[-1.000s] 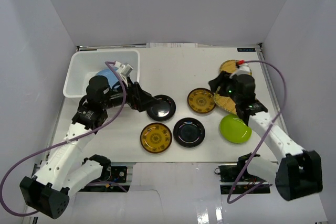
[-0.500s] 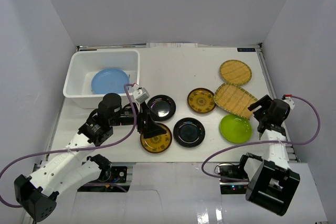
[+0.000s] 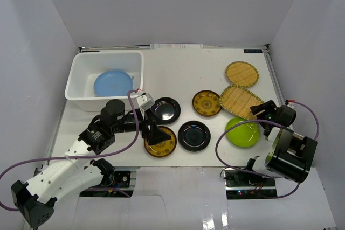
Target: Place the plates into the plastic bin on the countertop
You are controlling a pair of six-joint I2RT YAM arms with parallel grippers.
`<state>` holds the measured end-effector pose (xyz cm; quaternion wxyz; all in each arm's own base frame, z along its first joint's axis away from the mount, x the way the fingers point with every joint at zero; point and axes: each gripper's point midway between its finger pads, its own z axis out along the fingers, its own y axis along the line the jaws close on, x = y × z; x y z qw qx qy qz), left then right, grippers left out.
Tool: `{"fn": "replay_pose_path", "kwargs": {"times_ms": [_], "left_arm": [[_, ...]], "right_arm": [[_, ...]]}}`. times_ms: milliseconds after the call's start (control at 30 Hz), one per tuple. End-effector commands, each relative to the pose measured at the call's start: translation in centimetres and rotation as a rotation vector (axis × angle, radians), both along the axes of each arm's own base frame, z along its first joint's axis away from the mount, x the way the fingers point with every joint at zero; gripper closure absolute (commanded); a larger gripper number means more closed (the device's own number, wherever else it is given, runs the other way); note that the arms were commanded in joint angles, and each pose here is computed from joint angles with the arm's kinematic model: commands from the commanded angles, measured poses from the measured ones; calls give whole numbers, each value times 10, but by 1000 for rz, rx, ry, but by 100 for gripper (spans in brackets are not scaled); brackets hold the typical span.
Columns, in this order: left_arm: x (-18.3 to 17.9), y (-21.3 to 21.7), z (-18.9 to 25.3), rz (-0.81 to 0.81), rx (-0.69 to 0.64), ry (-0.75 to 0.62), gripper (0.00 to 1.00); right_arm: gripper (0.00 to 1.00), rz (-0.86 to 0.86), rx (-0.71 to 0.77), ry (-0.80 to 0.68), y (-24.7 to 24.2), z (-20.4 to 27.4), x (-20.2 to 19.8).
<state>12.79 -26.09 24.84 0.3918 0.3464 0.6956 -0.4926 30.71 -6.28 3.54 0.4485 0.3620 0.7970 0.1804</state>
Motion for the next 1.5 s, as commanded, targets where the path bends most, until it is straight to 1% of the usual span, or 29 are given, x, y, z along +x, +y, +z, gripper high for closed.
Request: {"fn": "replay_pose_path", "kwargs": {"times_ms": [0,33,67,133,167,233,267,333,367,433,467,533,567,600,633,733,800,833,900,1000,1067,1133,1200,1233,1267,1333,1400,1467], "left_arm": [[3,0,1,13,12,-21,2],[4,0,-1,16,17,-17,2],[4,0,-1,17,19,-15,2],[7,0,-3,29,28,-14,2],[9,0,-4,36,32,-15,2],[12,0,-8,49,44,-11,2],[13,-1,-8,54,47,-8,2],[17,0,-10,70,54,-7,2],[19,-1,-12,72,61,-1,2],[20,-3,-14,76,66,14,2],[21,-4,-12,78,63,16,2],[26,-7,-13,98,67,47,2],[30,-9,-10,106,61,56,2],[31,-11,-7,113,53,64,2],[33,-13,-5,125,42,94,2],[40,-20,7,146,9,124,2],[45,-27,14,153,-13,158,2],[48,-30,15,163,-23,180,2],[55,-35,14,182,-21,204,2],[67,-40,12,231,-30,244,2],[78,-46,9,262,-36,272,2],[89,-53,8,285,-43,287,3],[99,-57,10,317,-57,300,4],[106,-61,10,332,-61,303,6],[111,-62,8,349,-60,310,7],[125,-61,2,412,-39,302,8],[142,-55,-11,506,7,298,8],[151,-48,-24,567,45,296,8]], "right_arm": [[33,22,88,-67,8,-3,6],[33,23,97,-74,8,-4,7],[40,22,100,-85,8,-5,9],[47,8,107,-102,6,-4,10],[59,-4,105,-114,4,-1,10],[69,-20,95,-132,1,4,10],[76,-23,77,-160,0,13,10],[83,-50,56,-194,-5,25,11],[88,-54,36,-234,-6,39,11],[92,-59,27,-268,-6,54,11],[92,-53,9,-311,-6,70,12],[92,-33,10,-351,-2,89,12],[92,-22,-13,-408,0,110,11],[92,-17,-17,-421,1,121,11],[92,-2,-43,-470,4,141,8],[92,34,-64,-527,14,172,4],[92,41,-31,-543,20,172,1],[92,61,-3,-576,26,179,0],[92,99,29,-593,35,186,-1],[92,165,73,-650,51,208,-1],[92,251,111,-681,75,221,-1],[92,357,148,-684,107,226,-3],[92,424,183,-686,129,228,-6],[92,484,212,-681,148,227,-10],[92,511,221,-703,156,232,-12],[92,558,275,-719,171,238,-20],[92,592,299,-740,177,244,-25],[92,616,333,-744,182,249,-29]]}}
